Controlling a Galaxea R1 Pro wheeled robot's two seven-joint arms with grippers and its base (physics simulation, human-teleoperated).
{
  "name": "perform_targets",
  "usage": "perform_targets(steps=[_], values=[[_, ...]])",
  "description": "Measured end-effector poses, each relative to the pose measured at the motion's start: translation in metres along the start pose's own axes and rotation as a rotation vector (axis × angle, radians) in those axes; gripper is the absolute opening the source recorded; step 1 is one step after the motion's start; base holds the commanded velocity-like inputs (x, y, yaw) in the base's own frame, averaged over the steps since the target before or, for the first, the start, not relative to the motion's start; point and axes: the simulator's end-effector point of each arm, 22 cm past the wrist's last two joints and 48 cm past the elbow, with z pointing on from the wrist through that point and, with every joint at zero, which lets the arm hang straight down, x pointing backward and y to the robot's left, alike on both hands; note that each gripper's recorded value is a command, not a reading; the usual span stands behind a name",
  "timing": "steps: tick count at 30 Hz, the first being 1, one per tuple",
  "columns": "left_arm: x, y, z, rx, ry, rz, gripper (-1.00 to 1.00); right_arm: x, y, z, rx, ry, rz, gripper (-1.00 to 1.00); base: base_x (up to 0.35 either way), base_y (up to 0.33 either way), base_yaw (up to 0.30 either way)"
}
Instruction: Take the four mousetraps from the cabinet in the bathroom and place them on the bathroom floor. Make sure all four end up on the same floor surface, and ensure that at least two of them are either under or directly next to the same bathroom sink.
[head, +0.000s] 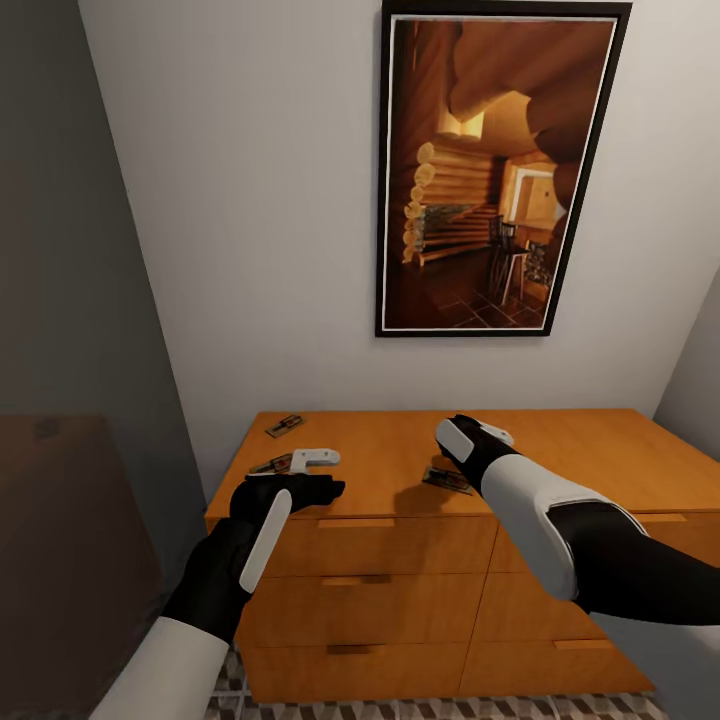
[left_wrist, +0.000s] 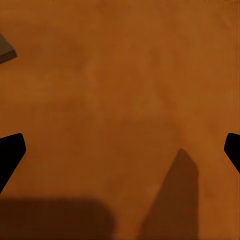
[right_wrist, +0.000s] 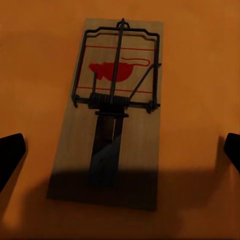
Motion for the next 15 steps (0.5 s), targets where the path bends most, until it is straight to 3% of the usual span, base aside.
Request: perform_targets(steps=[15], values=[[0.0004,-0.0013,-0.0001,0.002,0.001,0.000,1.00,0.0000,0.0006,-0.0005,-0.003,0.001,0.004,1.00,0.000,0.000,0.000]])
